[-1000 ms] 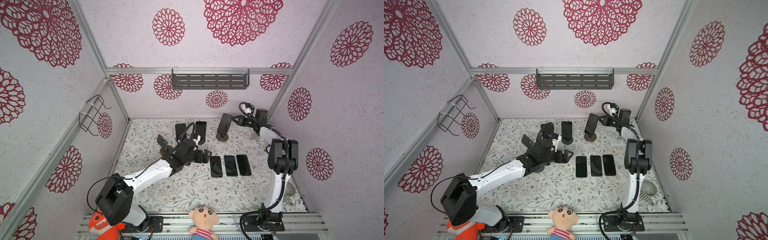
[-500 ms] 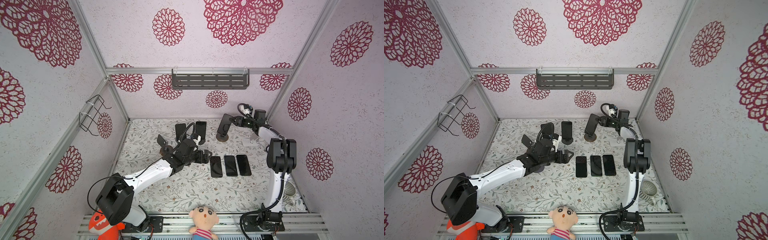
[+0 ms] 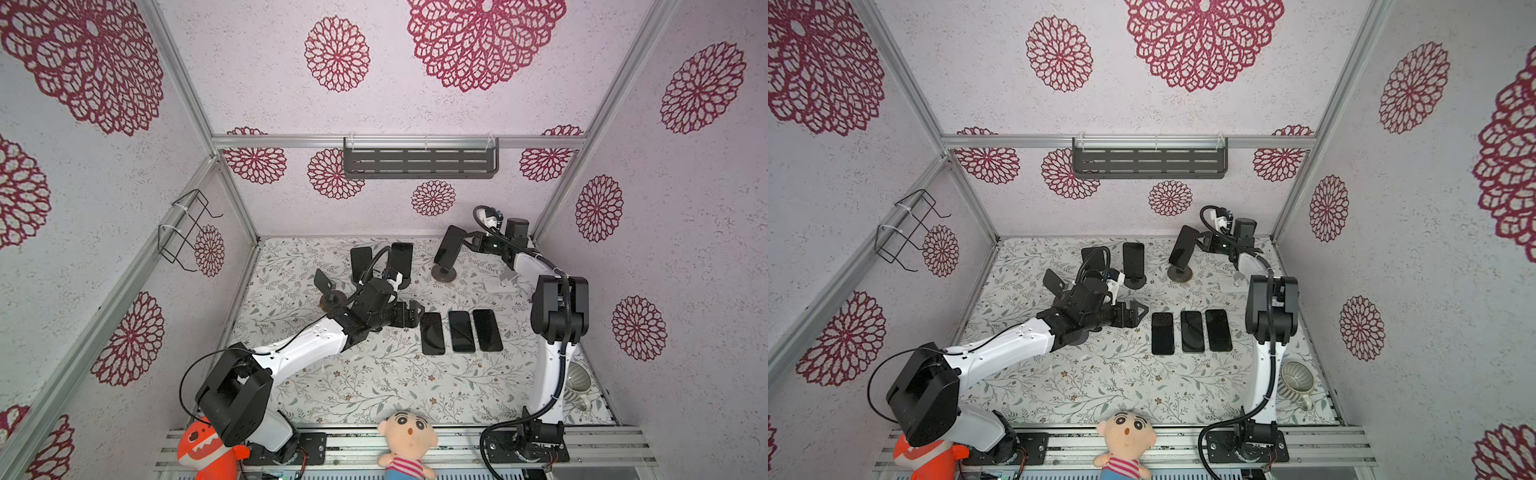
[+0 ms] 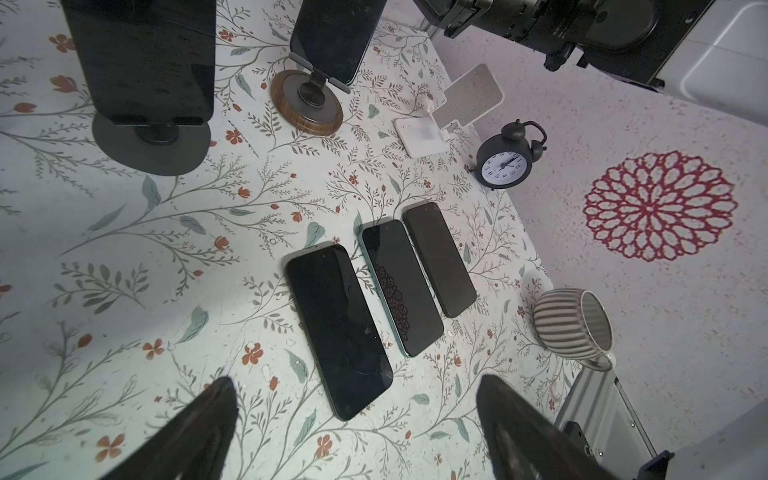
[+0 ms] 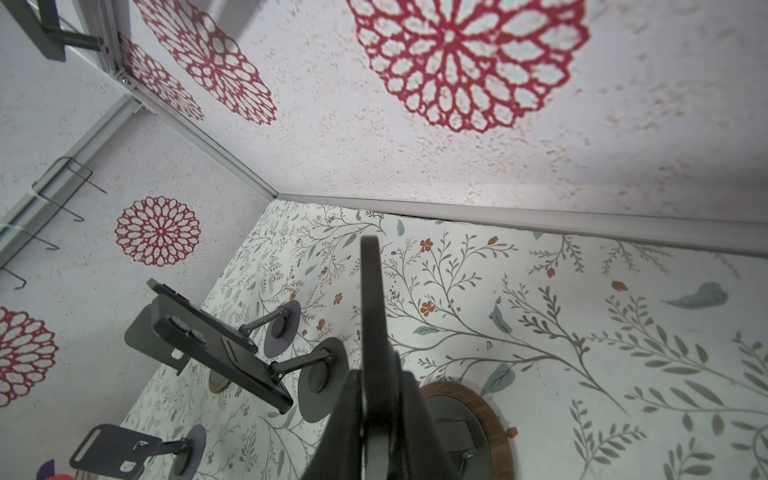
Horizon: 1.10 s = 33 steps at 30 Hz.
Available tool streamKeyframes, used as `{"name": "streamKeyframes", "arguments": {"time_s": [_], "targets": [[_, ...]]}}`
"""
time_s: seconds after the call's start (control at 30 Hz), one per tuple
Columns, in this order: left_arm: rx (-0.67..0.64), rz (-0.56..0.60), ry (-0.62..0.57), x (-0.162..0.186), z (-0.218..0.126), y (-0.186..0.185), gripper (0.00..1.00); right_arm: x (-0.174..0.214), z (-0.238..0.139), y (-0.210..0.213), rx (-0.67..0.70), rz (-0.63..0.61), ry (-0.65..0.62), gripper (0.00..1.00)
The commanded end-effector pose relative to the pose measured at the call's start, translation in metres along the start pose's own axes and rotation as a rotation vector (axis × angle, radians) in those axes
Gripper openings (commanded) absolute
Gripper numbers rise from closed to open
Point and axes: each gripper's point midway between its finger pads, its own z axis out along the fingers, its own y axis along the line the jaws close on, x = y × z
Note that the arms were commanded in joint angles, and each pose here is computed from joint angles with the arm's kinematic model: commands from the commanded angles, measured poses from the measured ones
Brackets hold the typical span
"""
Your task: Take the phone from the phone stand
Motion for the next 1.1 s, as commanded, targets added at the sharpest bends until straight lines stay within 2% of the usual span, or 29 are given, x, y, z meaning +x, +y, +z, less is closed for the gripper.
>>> {"name": "streamKeyframes", "arguments": {"time_s": [0.0, 0.2, 0.37, 0.5, 0.73, 1.07], "targets": [[0.039, 0.01, -0.059, -0.025, -0.004, -0.014, 0.96, -0.033, -0.015, 0.021, -0.004, -0.079, -0.06, 0.11], [0.013, 0.049, -0.081, -0.035, -0.006, -0.018, 1.0, -0.048, -0.036, 0.045, 0.008, -0.1, -0.085, 0.07], [-0.012, 0.101, -0.078, -0.038, -0.002, -0.019, 0.97, -0.044, -0.059, 0.07, 0.022, -0.1, -0.103, 0.07], [0.011, 0.13, -0.069, -0.042, 0.003, -0.026, 0.97, -0.025, -0.08, 0.085, 0.051, -0.05, -0.1, 0.06], [0.057, 0.188, -0.022, -0.046, 0.016, -0.041, 0.97, 0.034, -0.109, 0.122, 0.058, 0.063, -0.042, 0.04], [0.116, 0.192, 0.078, -0.032, 0.04, -0.057, 0.97, 0.092, -0.106, 0.185, -0.049, 0.103, 0.119, 0.01]]}}
